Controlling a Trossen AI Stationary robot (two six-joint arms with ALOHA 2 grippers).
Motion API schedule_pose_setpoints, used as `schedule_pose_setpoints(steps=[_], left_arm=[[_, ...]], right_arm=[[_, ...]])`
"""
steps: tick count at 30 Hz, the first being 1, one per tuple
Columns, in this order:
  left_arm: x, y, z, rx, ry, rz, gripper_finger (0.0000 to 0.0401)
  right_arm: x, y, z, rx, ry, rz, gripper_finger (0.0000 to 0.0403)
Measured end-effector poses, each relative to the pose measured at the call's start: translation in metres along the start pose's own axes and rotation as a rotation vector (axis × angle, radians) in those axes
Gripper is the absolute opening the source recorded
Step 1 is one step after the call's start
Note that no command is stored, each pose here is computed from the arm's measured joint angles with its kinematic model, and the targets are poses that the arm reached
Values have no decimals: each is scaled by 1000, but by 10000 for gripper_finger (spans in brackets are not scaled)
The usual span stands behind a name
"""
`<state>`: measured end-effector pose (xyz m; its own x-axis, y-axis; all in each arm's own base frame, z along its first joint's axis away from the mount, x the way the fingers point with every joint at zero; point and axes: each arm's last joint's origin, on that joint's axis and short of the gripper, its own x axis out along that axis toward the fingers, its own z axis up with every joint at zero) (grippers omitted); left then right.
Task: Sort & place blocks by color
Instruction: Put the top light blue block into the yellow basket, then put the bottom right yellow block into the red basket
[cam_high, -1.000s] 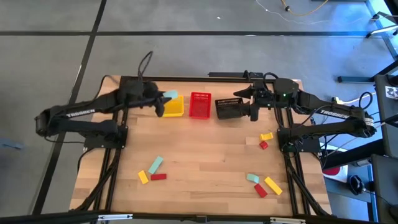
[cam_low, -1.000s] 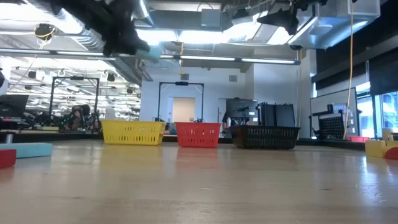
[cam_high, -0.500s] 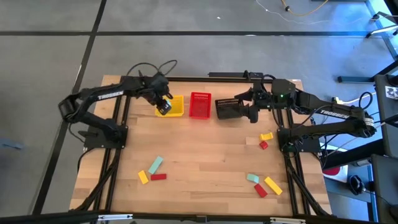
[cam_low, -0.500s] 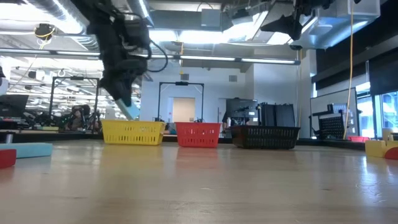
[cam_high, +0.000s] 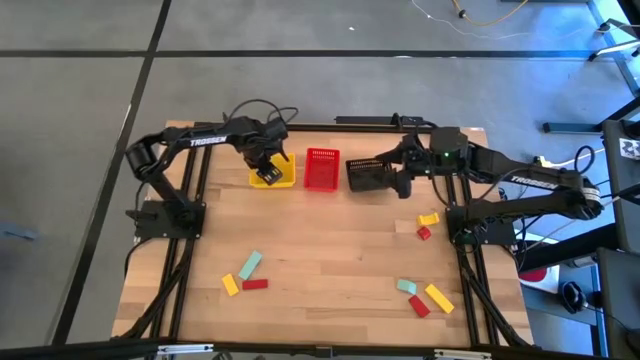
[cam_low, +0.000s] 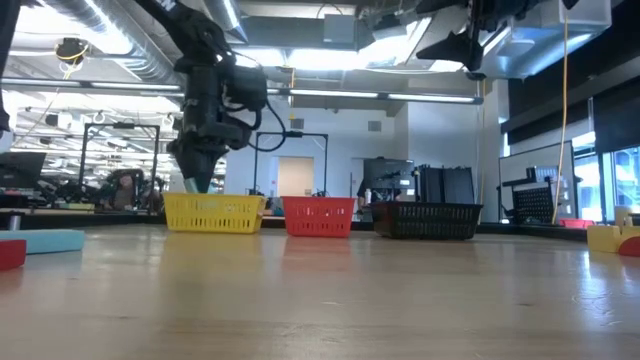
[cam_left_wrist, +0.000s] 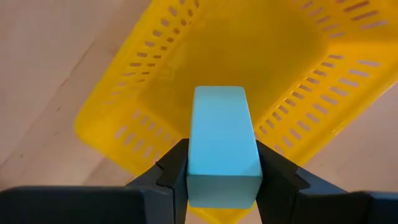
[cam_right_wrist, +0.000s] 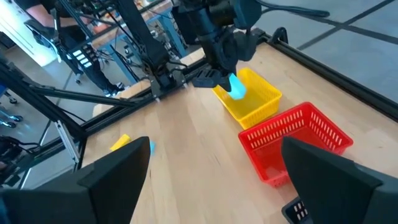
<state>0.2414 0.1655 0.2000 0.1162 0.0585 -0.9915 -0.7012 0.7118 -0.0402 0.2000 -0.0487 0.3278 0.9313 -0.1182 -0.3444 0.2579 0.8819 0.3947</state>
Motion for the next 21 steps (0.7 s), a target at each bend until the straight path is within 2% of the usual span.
schedule_pose_setpoints(steps=[2, 8, 14, 18, 21], left_arm=[[2, -1, 0, 5, 6, 1, 133], [1, -1, 2, -1, -13, 5, 215], [-13, -2, 3, -28, -23, -36, 236], [-56, -3, 10, -31, -181, -69, 237], [-97, -8, 8, -54, -411, -122, 234]], right_arm=[[2, 0, -1, 1, 6, -3, 363], [6, -1, -1, 0, 15, -5, 363], [6, -1, -1, 1, 17, -5, 363], [4, -1, -1, -3, 9, -4, 363], [0, 0, 0, -5, 1, 12, 363]])
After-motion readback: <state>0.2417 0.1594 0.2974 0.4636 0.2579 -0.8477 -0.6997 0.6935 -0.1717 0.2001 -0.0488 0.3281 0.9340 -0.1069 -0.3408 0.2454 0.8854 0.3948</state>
